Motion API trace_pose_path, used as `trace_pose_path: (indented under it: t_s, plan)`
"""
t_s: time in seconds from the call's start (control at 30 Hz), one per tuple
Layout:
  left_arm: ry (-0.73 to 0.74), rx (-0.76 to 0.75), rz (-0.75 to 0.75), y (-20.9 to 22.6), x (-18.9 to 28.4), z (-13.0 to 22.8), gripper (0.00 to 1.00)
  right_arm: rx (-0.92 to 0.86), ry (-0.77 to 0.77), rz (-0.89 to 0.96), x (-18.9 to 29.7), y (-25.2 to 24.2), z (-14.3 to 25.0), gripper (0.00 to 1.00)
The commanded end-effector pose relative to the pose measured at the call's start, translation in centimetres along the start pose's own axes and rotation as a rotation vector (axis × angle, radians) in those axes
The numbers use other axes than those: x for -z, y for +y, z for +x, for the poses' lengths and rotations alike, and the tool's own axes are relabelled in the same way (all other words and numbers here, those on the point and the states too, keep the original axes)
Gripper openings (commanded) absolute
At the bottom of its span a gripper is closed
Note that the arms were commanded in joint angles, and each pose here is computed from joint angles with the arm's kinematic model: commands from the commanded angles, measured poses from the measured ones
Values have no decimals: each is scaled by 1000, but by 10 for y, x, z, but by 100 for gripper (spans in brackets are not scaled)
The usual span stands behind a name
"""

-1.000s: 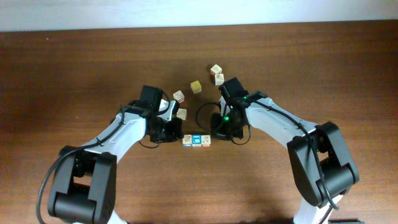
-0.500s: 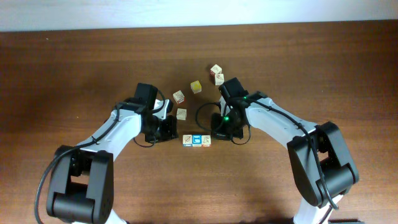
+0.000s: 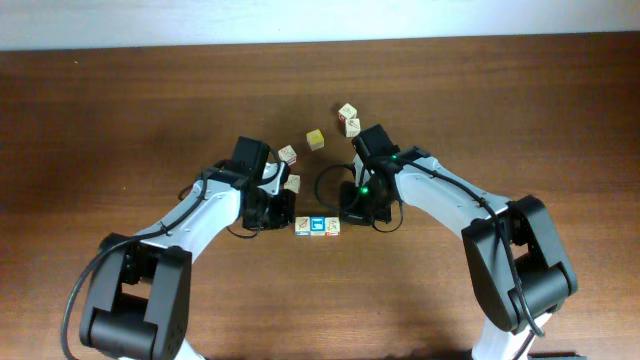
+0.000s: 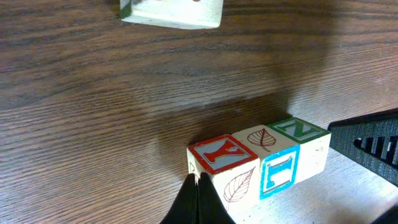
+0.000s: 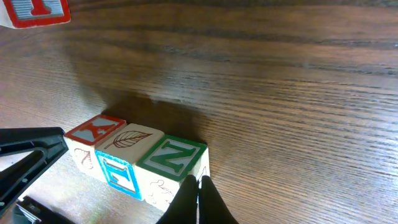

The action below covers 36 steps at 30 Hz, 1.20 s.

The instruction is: Rotate 3 blocks

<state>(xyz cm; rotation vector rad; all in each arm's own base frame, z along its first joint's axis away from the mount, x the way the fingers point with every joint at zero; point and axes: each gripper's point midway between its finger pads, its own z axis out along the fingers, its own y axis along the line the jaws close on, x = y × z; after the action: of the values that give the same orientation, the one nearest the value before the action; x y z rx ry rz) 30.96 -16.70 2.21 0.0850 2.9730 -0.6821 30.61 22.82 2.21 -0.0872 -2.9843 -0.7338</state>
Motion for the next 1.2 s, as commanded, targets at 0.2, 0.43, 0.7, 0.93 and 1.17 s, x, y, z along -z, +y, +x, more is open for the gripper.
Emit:
trace_pose_path:
  t_s: [0.2, 0.43, 0.7, 0.93, 1.17]
  plan:
    - [-2, 31, -24, -1, 7, 4, 0, 5, 5, 3, -2, -2, 0, 4]
    - [7, 10, -23, -6, 0, 7, 0, 4, 6, 3, -2, -2, 0, 5]
    - [6, 9, -22, -6, -1, 7, 0, -33, 6, 24, -5, -8, 0, 4]
    - [2, 74, -68, 4, -2, 9, 0, -62, 2, 41, -5, -11, 0, 4]
    - [1, 62, -58, 1, -3, 9, 0, -81, 29, 39, -6, -12, 7, 4]
